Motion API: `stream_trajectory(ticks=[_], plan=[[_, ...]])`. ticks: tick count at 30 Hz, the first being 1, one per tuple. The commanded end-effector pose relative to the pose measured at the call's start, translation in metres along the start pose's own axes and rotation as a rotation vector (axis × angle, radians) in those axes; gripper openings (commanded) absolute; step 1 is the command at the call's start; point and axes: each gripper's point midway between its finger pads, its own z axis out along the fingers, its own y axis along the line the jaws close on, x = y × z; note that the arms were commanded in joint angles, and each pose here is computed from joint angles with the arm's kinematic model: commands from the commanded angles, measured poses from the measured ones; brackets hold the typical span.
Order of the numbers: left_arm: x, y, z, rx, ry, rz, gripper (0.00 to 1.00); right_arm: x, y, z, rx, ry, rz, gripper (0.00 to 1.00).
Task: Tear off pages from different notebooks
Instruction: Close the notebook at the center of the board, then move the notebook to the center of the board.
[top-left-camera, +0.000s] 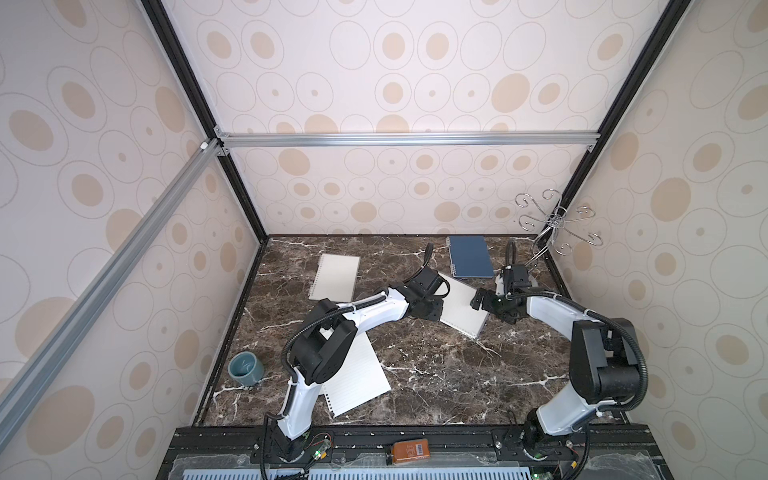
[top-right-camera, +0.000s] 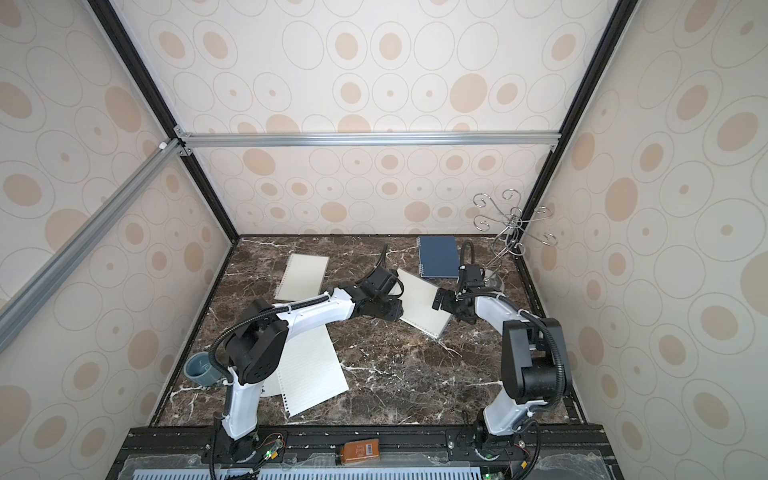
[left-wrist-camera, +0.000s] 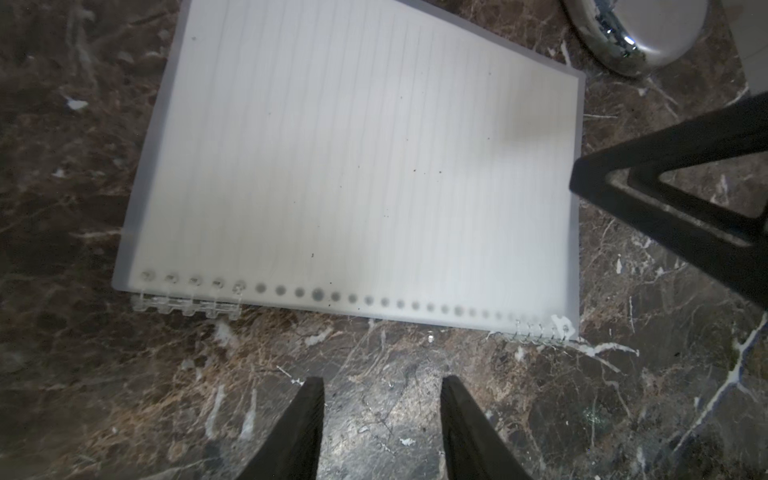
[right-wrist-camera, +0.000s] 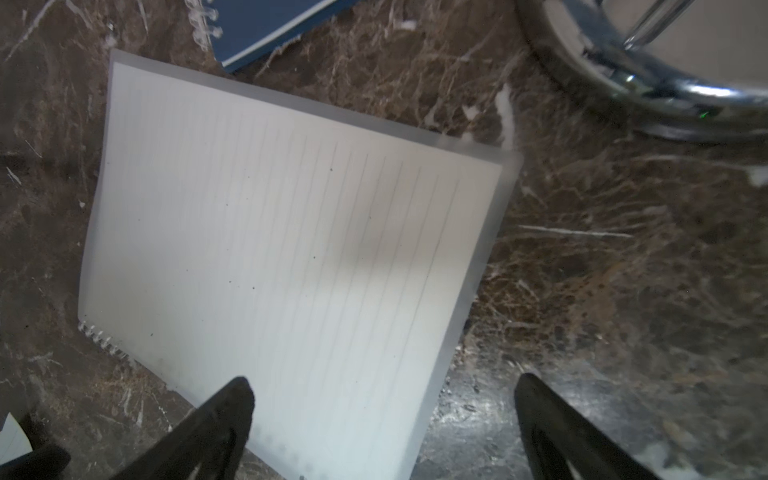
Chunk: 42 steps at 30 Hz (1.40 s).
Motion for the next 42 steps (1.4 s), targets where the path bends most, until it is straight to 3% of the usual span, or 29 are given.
stream_trajectory(ticks=[1, 7, 12, 18, 25, 31, 35, 42], plan=[[-0.015, 0.008, 0.012, -0.023, -0.027, -0.036, 0.47, 0.026, 0.002, 0.015, -0.059, 0.09, 0.035, 0.99], [-0.014, 0.044, 0.032, -0.075, 0.0, -0.093, 0.47, 0.055, 0.049, 0.032, -0.199, 0.165, 0.021, 0.97], [-0.018, 0.086, 0.033, -0.15, -0.002, -0.131, 0.47, 0.085, 0.115, 0.047, -0.304, 0.225, -0.047, 0.97], [-0.039, 0.141, 0.031, -0.197, -0.016, -0.17, 0.47, 0.081, 0.18, 0.066, -0.394, 0.227, -0.097, 0.96], [-0.077, 0.181, 0.035, -0.284, -0.006, -0.134, 0.46, 0.067, 0.223, 0.072, -0.493, 0.247, -0.151, 0.94], [-0.125, 0.168, -0.021, -0.303, -0.115, -0.106, 0.46, 0.032, 0.212, 0.014, -0.429, 0.102, -0.294, 0.93], [-0.137, 0.15, -0.068, -0.283, -0.204, -0.101, 0.46, 0.001, 0.197, -0.02, -0.327, -0.019, -0.381, 0.93], [-0.124, 0.113, -0.101, -0.207, -0.267, -0.084, 0.47, -0.068, 0.173, -0.018, -0.022, -0.192, -0.483, 0.89]])
